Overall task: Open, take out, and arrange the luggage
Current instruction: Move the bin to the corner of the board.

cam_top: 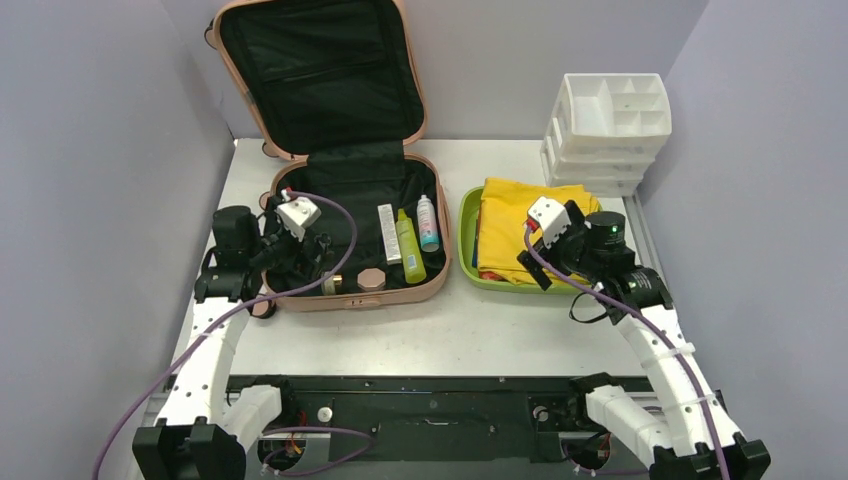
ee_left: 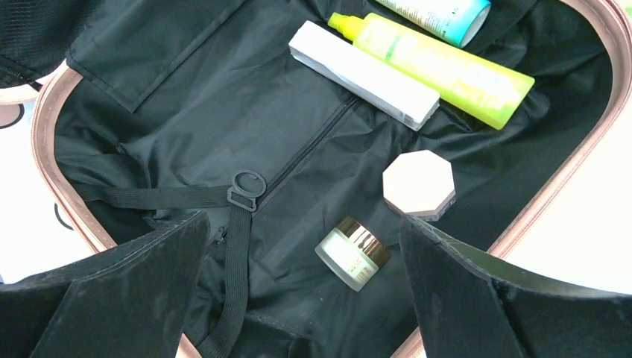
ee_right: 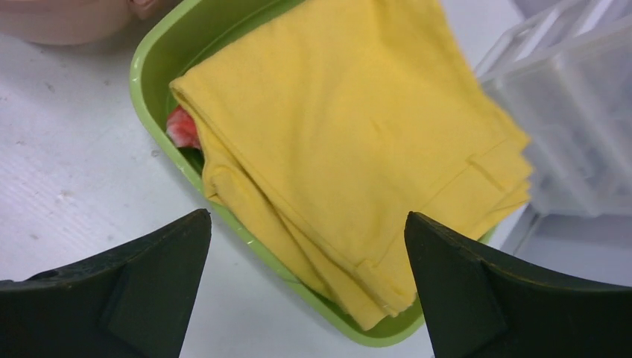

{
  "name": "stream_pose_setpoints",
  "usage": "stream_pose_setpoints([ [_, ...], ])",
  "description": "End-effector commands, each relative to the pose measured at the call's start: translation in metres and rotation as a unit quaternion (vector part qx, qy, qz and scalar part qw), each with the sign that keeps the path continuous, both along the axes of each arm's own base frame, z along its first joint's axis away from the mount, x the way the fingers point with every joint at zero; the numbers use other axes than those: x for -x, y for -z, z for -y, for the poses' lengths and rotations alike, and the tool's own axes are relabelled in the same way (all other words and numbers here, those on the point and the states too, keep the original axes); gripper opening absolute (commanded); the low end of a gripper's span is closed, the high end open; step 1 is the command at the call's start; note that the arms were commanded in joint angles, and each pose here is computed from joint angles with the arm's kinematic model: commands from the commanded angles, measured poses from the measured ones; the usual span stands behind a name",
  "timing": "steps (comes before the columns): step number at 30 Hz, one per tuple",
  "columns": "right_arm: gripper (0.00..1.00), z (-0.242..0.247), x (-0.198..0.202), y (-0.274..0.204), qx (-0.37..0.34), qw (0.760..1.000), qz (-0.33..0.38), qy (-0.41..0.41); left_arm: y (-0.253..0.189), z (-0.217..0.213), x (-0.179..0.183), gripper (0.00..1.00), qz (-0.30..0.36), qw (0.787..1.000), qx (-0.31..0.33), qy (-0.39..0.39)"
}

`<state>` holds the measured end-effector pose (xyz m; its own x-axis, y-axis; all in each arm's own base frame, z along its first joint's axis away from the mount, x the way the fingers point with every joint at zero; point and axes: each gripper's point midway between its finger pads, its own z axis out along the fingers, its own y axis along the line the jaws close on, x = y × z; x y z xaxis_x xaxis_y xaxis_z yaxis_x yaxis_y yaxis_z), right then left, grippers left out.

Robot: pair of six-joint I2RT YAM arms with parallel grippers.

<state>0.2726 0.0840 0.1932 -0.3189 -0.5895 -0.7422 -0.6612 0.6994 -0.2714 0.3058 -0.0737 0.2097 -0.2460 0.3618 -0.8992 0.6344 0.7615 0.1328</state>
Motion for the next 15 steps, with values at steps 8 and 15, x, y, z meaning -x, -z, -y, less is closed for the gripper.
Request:
stream_pose_setpoints([
  [8,0.86,-0.006,0.029,0.043,0.12,0.966,0.007,-0.229,0.005,0.007,0.014,0.96,0.009,1.0,-0.004,0.026],
  [15,0.77,-0.002,0.027,0.081,0.151,0.948,-0.056,-0.275,0.007,0.009,0.016,0.96,0.008,1.0,0.002,0.028],
])
